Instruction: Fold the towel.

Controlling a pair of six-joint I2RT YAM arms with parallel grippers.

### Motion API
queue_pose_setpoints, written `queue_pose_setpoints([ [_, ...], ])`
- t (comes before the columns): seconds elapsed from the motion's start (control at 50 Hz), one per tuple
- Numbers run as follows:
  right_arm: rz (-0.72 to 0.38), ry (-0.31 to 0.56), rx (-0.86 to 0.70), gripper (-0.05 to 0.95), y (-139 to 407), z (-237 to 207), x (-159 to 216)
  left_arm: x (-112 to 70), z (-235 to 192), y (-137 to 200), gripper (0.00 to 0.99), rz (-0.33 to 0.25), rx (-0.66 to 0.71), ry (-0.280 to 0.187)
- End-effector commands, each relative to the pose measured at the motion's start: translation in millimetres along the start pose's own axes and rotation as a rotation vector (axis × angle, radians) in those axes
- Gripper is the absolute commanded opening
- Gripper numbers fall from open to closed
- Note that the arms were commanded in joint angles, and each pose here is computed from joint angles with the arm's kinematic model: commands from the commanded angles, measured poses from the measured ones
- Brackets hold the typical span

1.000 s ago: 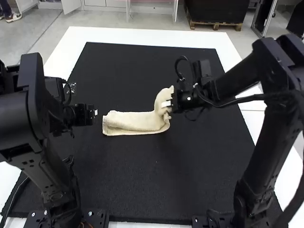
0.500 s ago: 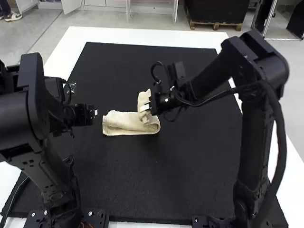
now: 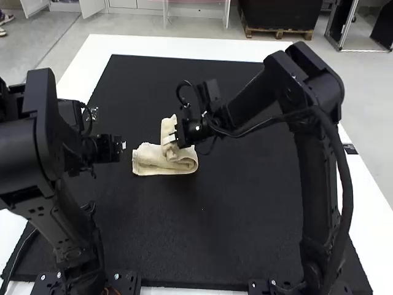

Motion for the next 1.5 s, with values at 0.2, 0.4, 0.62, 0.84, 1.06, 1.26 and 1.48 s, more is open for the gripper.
queue_pose_setpoints([
  [0.2, 0.056, 0.039, -0.007, -0.02, -19.2, 13.0, 20.1, 3.9, 19.0, 9.4, 0.969, 0.023, -0.062, -0.013],
  [0.4, 0.065, 0.046, -0.014, -0.02, -29.5, 20.8, 20.4, 3.1, 18.9, 9.9, 0.969, 0.021, -0.061, -0.013],
  [0.62, 0.096, 0.044, -0.008, -0.02, -40.3, 23.1, 28.8, 3.0, 21.9, 12.7, 0.969, 0.025, -0.071, -0.014],
  [0.84, 0.109, 0.017, 0.006, 0.01, -45.4, 19.3, 30.9, 3.1, 23.9, 14.4, 0.969, 0.029, -0.077, -0.015],
  [1.06, 0.112, 0.007, 0.005, 0.29, -42.5, 22.0, 33.4, 5.7, 23.8, 14.2, 0.97, 0.044, -0.076, -0.014],
  [1.26, 0.139, 0.018, -0.005, 0.55, -31.7, 31.5, 47.0, 6.9, 24.0, 14.5, 0.969, 0.052, -0.076, -0.011],
  [1.48, 0.142, 0.04, -0.051, 0.65, -9.7, 52.4, 59.5, 5.3, 19.7, 13.7, 0.969, 0.048, -0.067, -0.009],
])
Point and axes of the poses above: each hand's point on the last joint's axis, 136 mm out from that joint toward the fingers, its own y axis back along the fingers, its own x axis along the line the jaws close on, z = x × y, the point moved 1 cm from there along y, back along the fingers, and after that the axes turned 4 degrees about -y, right-handed, at the moved point
